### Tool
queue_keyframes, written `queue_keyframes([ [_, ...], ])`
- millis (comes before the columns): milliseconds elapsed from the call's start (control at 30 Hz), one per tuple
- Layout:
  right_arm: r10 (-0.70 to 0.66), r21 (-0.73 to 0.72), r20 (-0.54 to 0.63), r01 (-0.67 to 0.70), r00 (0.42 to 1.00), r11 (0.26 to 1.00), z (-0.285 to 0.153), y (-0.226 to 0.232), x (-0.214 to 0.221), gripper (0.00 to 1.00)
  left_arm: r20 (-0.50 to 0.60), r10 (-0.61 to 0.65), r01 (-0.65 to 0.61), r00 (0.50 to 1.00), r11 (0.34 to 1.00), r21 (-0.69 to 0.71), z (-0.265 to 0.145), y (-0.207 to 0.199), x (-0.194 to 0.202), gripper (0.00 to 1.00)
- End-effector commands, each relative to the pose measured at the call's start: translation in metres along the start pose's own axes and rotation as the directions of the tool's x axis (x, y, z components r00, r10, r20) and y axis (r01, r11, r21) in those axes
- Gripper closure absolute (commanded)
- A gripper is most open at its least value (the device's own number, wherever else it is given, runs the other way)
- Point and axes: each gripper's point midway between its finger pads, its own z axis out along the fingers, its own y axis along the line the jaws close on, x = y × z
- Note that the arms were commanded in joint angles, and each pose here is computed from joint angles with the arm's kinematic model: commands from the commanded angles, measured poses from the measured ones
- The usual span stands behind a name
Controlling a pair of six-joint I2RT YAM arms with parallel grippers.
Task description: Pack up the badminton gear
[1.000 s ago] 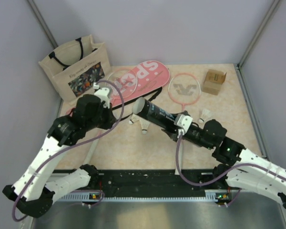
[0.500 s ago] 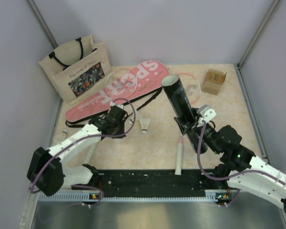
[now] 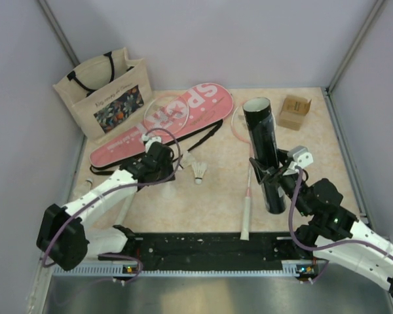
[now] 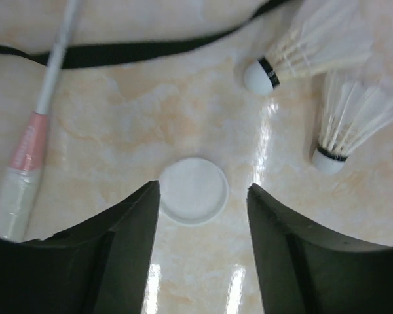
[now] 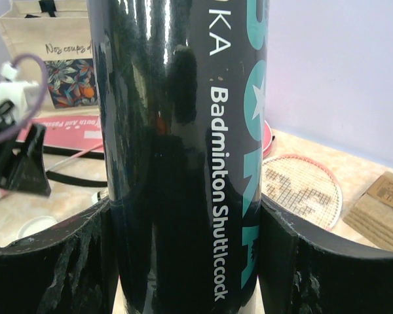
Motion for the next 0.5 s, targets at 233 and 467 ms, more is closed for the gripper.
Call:
queue_keyframes([
  [233,0.077,-0.024,0.070,-0.076,0.995,0.997,0.002,0.006,-0.014,0.79,0.486,-0.415,0.516,0.769,0.852,-0.089,-0.059,0.112,-0.119,0.17],
  [467,0.093,-0.075,0.040,-0.090,0.995,0.993,0.002,0.017,-0.004,0.79,0.657,-0.552,0.764,0.513,0.642,-0.057,-0.083,0.206,-0.131,0.17],
])
